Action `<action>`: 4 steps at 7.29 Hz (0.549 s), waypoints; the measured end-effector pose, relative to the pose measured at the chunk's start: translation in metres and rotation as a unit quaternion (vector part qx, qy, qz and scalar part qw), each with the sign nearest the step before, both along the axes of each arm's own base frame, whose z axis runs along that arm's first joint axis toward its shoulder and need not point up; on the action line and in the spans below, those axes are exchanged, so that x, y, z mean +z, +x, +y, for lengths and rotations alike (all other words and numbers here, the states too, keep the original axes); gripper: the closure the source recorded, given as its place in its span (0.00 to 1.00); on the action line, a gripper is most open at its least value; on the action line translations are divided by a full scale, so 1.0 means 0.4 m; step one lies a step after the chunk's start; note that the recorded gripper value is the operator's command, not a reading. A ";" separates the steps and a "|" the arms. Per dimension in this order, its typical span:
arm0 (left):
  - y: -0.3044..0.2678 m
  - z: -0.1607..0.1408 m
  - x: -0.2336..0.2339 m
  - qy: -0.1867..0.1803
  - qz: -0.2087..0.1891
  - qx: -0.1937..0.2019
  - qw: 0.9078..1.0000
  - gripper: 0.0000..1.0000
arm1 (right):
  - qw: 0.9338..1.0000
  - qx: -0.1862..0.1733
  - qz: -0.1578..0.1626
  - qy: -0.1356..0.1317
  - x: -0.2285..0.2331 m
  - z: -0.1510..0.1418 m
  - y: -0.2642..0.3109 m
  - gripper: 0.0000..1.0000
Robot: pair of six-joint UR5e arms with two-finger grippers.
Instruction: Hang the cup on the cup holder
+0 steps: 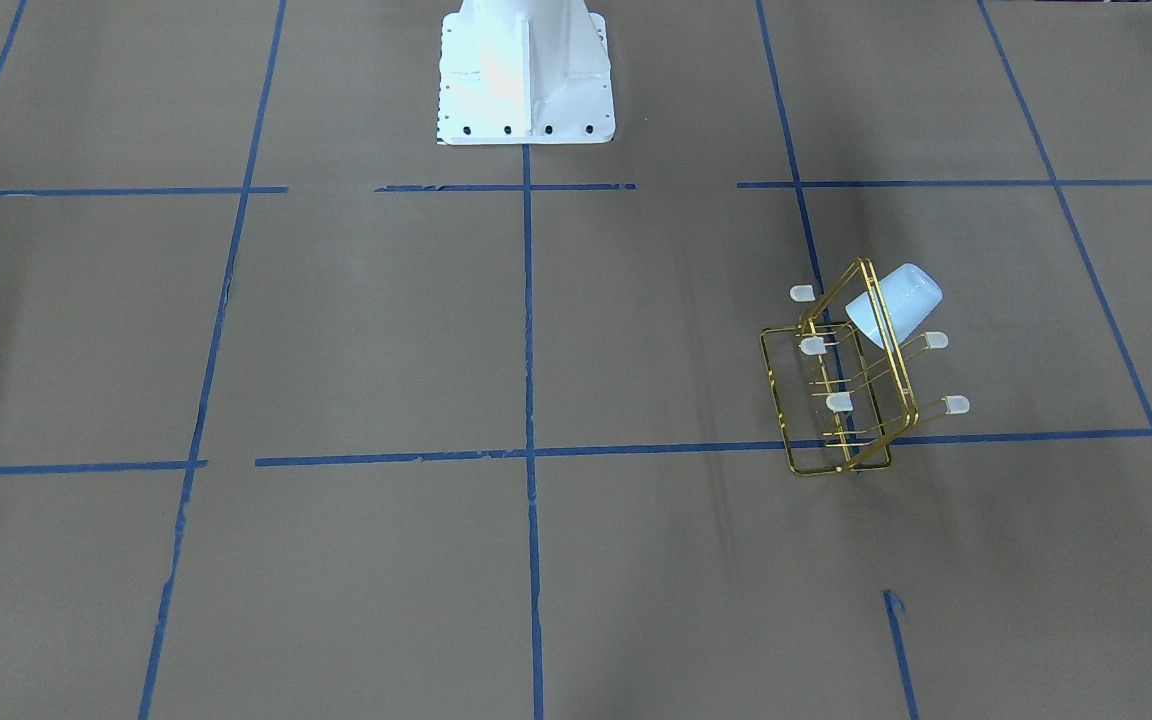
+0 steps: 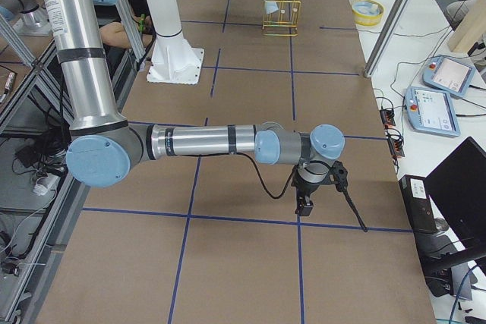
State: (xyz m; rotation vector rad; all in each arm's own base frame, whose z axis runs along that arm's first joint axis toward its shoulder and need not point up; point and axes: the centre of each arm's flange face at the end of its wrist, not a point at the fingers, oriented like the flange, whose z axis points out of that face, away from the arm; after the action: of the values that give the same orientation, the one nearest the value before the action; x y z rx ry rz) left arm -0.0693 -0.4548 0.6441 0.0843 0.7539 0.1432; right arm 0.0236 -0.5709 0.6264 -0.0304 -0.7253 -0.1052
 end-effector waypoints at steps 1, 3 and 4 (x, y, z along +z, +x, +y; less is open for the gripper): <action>0.002 0.004 0.003 0.008 0.005 0.011 1.000 0.00 | 1.000 0.000 0.000 0.000 0.000 0.000 0.000 0.00; 0.002 0.004 0.002 0.011 0.006 0.015 1.000 0.00 | 1.000 0.000 0.000 0.000 0.000 0.000 0.000 0.00; 0.003 0.003 0.001 0.012 0.005 0.015 1.000 0.00 | 1.000 0.000 0.000 0.000 0.000 0.000 0.000 0.00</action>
State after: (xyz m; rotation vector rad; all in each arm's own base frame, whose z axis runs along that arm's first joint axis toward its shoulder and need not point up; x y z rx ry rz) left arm -0.0681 -0.4534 0.6444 0.0960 0.7642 0.1797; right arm 0.0236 -0.5708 0.6265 -0.0308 -0.7253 -0.1050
